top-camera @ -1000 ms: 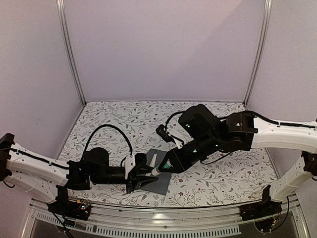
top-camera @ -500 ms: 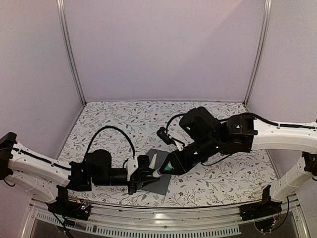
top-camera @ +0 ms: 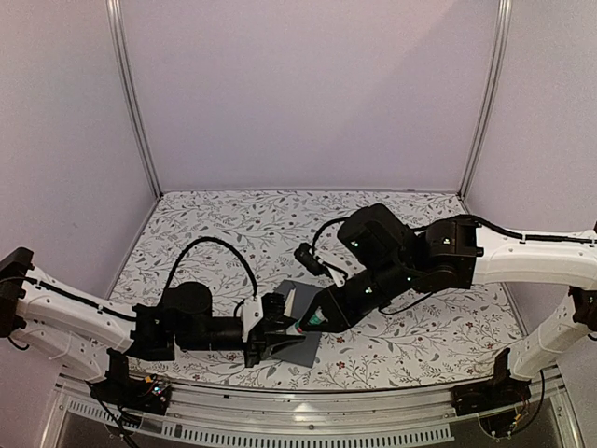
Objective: Place the letter into the envelope and seal it
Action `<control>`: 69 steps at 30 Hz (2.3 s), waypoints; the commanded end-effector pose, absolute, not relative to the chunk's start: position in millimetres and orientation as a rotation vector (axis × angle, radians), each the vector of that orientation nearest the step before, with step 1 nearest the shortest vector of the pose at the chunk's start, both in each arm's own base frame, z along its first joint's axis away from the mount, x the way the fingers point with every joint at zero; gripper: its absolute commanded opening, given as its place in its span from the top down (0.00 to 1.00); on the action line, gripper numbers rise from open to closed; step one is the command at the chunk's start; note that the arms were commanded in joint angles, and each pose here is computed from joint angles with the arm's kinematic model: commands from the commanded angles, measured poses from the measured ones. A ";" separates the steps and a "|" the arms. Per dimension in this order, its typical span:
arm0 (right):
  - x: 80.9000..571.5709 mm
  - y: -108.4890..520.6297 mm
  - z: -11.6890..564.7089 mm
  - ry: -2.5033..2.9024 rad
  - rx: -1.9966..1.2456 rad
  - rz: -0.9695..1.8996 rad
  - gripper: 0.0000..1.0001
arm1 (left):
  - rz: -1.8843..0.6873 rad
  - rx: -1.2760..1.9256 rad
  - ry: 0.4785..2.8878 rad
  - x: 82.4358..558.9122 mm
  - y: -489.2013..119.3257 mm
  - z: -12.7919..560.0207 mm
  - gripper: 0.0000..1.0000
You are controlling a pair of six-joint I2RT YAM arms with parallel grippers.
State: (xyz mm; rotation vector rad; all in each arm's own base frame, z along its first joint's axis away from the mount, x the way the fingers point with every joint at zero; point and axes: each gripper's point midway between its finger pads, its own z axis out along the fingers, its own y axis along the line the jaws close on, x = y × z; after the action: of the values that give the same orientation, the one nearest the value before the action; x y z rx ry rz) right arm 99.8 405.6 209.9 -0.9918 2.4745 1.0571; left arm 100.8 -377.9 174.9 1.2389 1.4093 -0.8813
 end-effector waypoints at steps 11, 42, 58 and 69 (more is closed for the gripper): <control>103.4 402.3 222.4 2.444 -0.972 1.060 1.00 | -0.843 1.224 1.405 103.2 -379.9 179.5 0.65; 101.9 403.9 212.1 2.456 -0.987 1.059 1.00 | -0.838 1.254 1.403 98.8 -379.9 177.1 0.67; 101.7 400.3 212.0 2.451 -0.979 1.058 1.00 | -0.828 1.256 1.410 99.4 -382.0 175.0 0.92; 117.8 381.2 235.8 2.422 -0.899 0.994 1.00 | -0.740 1.225 1.457 112.1 -377.1 166.5 1.00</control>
State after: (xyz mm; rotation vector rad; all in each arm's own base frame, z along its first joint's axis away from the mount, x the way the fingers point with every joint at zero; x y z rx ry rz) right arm 106.9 396.2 209.1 -0.9561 2.4699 1.0083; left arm 104.9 -377.9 171.8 1.2445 1.4262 -0.8041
